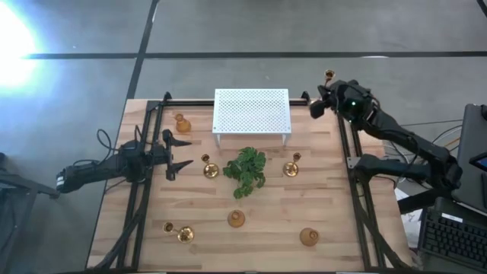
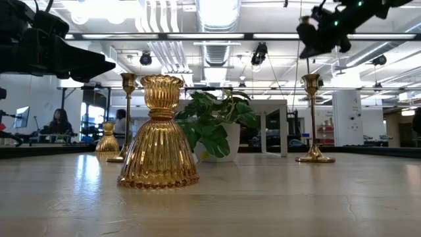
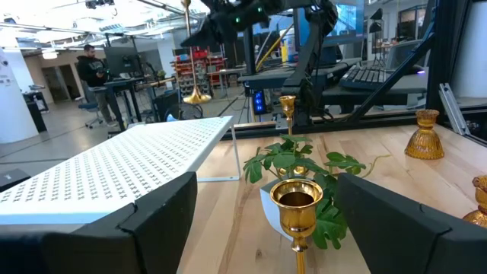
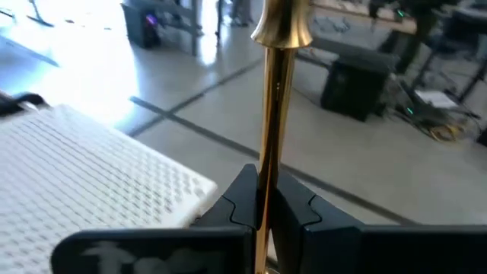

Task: Pick & Place candle stick holders
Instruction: Put the big gold candle holder on the shelf

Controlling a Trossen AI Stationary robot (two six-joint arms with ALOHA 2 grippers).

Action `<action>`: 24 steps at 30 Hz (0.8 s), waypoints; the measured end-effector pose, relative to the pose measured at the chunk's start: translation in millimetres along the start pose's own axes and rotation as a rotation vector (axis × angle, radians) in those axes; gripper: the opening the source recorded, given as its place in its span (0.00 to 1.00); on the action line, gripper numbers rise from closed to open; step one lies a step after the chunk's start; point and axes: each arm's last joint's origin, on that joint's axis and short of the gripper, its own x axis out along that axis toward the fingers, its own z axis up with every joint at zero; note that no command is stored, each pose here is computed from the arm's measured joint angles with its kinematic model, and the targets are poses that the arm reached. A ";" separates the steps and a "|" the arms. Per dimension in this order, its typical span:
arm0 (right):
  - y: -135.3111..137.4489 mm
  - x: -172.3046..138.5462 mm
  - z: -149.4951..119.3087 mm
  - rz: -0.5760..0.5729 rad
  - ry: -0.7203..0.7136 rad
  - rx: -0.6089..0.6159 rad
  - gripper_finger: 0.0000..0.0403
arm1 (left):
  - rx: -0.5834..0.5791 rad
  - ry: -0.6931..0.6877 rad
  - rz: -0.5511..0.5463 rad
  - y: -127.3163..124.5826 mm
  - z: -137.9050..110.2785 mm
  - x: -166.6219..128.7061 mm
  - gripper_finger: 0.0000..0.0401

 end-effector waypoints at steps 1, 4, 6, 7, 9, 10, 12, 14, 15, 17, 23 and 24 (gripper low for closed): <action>0.2 -1.7 4.7 0.016 -0.014 0.001 0.03 | 0.000 0.000 0.000 0.0 0.0 0.0 0.80; 0.5 -5.8 15.8 0.066 -0.029 0.005 0.03 | 0.000 0.000 0.000 0.0 0.0 0.0 0.80; 1.1 -7.4 23.3 0.101 -0.046 0.011 0.03 | 0.000 0.000 0.000 0.0 0.0 0.0 0.80; 1.5 -7.8 26.8 0.118 -0.052 0.013 0.03 | 0.000 0.000 0.000 0.0 0.0 0.0 0.80; 2.7 -7.9 34.3 0.147 -0.067 0.016 0.03 | 0.000 0.000 0.000 0.0 0.0 0.0 0.80; 3.4 -7.4 37.8 0.157 -0.072 0.017 0.03 | 0.000 0.000 0.000 0.0 0.0 0.0 0.80; 5.3 -4.9 44.1 0.175 -0.075 0.018 0.03 | 0.000 0.000 0.000 0.0 0.0 0.0 0.80; 7.6 -1.0 50.0 0.193 -0.064 0.012 0.03 | 0.000 0.000 0.001 0.0 0.0 0.0 0.80; 8.7 1.3 52.8 0.199 -0.057 0.009 0.03 | 0.000 0.000 0.000 0.0 0.0 0.0 0.80; 11.6 7.1 58.6 0.213 -0.036 -0.001 0.03 | 0.000 0.000 0.001 0.0 0.0 0.0 0.80; 22.8 28.0 76.1 0.258 0.020 -0.041 0.03 | 0.000 0.000 0.000 0.0 0.0 0.0 0.80; 24.9 31.9 78.8 0.269 0.022 -0.045 0.03 | 0.000 -0.001 0.000 0.0 0.1 0.0 0.80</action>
